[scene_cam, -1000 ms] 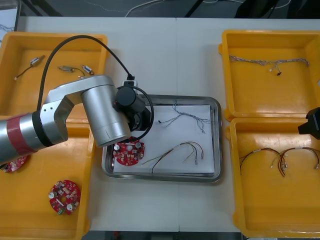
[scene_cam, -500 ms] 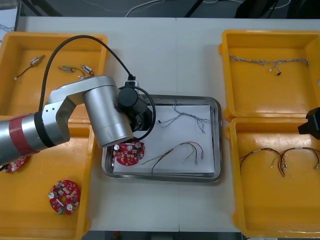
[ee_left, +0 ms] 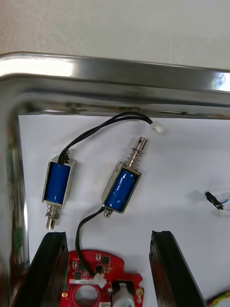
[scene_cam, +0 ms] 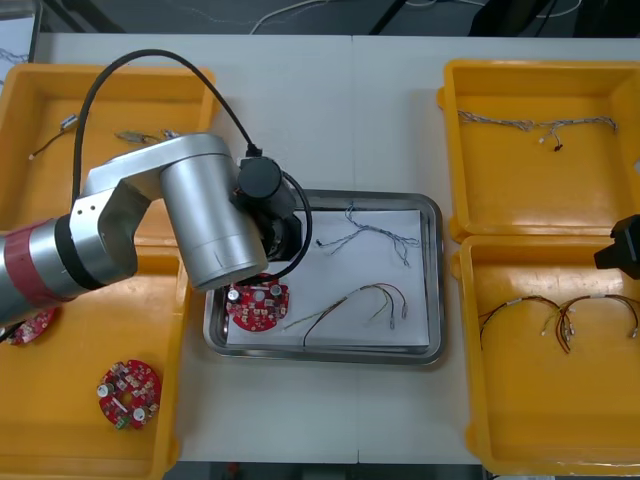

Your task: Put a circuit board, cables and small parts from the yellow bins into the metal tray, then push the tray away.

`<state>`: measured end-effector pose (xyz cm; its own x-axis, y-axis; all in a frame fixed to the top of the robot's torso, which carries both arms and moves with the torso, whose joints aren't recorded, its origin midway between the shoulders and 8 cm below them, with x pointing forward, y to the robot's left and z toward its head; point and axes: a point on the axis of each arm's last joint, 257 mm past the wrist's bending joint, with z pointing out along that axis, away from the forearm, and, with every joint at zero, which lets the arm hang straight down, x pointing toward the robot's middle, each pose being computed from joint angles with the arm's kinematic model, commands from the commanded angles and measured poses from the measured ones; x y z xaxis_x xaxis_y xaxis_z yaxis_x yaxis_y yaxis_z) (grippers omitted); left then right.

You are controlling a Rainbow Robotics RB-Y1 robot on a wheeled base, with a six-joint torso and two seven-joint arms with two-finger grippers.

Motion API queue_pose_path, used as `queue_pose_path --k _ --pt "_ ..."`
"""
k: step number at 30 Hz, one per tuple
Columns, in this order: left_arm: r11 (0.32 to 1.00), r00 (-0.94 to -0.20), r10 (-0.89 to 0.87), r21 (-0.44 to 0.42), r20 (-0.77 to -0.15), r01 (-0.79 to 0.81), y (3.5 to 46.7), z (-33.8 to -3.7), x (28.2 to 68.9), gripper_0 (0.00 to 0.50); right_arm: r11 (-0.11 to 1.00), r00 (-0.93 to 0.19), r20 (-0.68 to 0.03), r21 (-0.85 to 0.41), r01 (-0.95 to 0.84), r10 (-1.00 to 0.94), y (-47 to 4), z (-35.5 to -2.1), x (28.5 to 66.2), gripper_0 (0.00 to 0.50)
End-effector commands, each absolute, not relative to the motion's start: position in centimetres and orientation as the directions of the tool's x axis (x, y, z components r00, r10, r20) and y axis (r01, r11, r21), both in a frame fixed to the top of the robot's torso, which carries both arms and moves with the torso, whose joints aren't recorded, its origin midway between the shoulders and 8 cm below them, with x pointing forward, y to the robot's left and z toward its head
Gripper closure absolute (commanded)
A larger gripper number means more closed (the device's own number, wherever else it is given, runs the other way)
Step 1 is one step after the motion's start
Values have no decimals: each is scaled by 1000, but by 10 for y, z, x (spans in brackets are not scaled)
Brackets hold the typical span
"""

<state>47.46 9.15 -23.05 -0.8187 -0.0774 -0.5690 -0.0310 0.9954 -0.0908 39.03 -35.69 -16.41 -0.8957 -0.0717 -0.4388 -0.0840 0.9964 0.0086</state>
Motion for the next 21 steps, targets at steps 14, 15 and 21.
queue_pose_path --k 14,15,21 --pt "993 -819 -116 -87 -563 -81 141 -123 463 0 931 -828 -453 -17 -364 -332 -288 -133 374 0" --pt "994 -823 -109 -76 -558 -80 149 -117 461 0 924 -819 -454 -27 -382 -352 -282 -133 373 0" --pt "996 -849 -83 -33 -521 -77 189 -91 448 0 858 -761 -428 -75 -508 -488 -247 -139 364 0"
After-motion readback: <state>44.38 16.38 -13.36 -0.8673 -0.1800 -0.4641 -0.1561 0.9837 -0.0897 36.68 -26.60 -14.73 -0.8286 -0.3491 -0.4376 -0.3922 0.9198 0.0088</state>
